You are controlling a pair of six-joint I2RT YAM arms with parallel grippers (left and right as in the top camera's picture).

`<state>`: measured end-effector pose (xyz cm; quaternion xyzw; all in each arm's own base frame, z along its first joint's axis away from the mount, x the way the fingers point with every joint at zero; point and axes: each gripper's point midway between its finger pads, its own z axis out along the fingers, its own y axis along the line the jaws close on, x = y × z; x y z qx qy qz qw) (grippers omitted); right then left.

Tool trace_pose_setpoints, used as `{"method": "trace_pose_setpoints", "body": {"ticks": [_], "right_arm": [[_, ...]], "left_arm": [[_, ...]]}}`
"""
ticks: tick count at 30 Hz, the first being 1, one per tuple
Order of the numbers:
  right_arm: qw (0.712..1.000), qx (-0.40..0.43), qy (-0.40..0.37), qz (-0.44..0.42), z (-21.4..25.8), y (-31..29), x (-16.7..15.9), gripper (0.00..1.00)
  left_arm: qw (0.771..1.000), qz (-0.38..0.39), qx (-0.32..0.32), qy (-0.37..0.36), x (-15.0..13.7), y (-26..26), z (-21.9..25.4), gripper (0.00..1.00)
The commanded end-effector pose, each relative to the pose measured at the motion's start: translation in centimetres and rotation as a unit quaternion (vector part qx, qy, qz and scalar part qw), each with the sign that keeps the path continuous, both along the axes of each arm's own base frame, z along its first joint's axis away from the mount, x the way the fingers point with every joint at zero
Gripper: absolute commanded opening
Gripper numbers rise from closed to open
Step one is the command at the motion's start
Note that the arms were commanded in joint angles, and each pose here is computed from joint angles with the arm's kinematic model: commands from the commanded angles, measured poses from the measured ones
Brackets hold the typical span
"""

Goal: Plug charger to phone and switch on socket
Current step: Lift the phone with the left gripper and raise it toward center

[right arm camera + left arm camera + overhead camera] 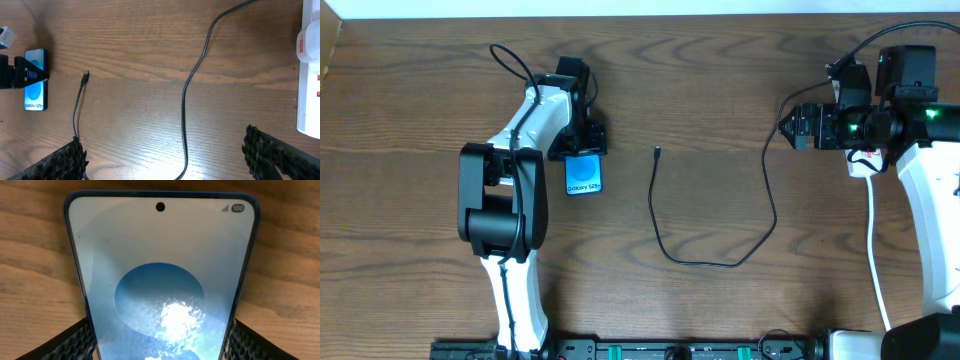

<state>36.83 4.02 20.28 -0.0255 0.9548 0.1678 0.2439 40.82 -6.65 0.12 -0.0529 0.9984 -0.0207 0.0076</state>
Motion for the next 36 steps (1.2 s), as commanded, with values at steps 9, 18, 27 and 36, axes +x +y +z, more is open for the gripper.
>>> {"method": "trace_pose_setpoints", "body": {"ticks": [9, 18, 27, 36], "right_arm": [[1.000, -0.003, -0.008, 0.010, 0.0, 0.3, 0.4, 0.99], [0.999, 0.026, 0.006, -0.033, 0.2, 0.5, 0.6, 0.99], [0.998, 0.041, 0.001, -0.040, 0.6, 1.8, 1.1, 0.99], [0.998, 0.049, -0.001, -0.049, 0.8, 2.1, 1.3, 0.98]], "left_arm": [[0.997, 0.009, -0.028, -0.070, 1.0, -0.7, 7.2, 0.68], [0.988, 0.062, -0.132, -0.042, 0.3, -3.3, 7.9, 0.68], [0.956, 0.167, -0.241, -0.001, 0.4, -4.3, 9.4, 0.68], [0.873, 0.268, -0.398, 0.093, 0.0, -7.5, 13.2, 0.68]]}}
